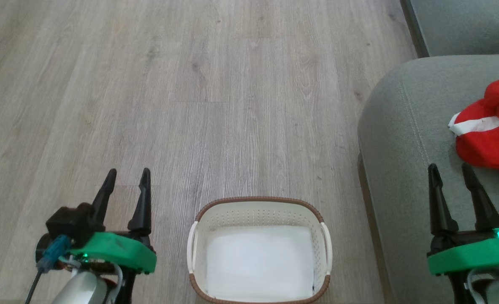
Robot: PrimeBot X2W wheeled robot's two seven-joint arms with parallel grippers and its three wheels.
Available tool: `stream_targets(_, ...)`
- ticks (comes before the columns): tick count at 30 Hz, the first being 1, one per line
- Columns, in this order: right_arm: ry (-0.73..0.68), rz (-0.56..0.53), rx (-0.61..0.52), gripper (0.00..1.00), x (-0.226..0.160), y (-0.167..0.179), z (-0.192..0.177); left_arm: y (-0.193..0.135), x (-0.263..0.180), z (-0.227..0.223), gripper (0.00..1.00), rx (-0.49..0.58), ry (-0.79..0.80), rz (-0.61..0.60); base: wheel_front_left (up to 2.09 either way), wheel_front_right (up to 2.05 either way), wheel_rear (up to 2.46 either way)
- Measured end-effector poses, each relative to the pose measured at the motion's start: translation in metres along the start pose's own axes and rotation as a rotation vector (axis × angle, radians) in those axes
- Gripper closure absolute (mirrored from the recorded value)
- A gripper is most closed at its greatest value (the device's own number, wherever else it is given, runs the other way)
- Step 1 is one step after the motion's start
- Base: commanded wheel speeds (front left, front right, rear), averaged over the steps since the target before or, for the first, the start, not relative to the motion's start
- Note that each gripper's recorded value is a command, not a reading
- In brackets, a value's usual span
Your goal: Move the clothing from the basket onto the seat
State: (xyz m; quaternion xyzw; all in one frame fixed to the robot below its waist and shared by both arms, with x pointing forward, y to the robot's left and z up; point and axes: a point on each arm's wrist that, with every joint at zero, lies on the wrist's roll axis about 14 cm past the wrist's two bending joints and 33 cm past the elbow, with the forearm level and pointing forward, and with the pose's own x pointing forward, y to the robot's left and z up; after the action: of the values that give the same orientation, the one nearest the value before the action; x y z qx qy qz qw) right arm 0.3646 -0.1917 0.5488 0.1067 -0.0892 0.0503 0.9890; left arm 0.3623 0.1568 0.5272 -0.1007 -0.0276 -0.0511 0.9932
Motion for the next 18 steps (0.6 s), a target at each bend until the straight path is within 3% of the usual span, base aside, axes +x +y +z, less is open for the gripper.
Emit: stream_targets(18,0.037,0.013,0.012,0.0,-0.003,0.009,-0.019,0.009,0.0,-0.013,0.0,0.008,0.001,0.017,0.0,0.0,0.0)
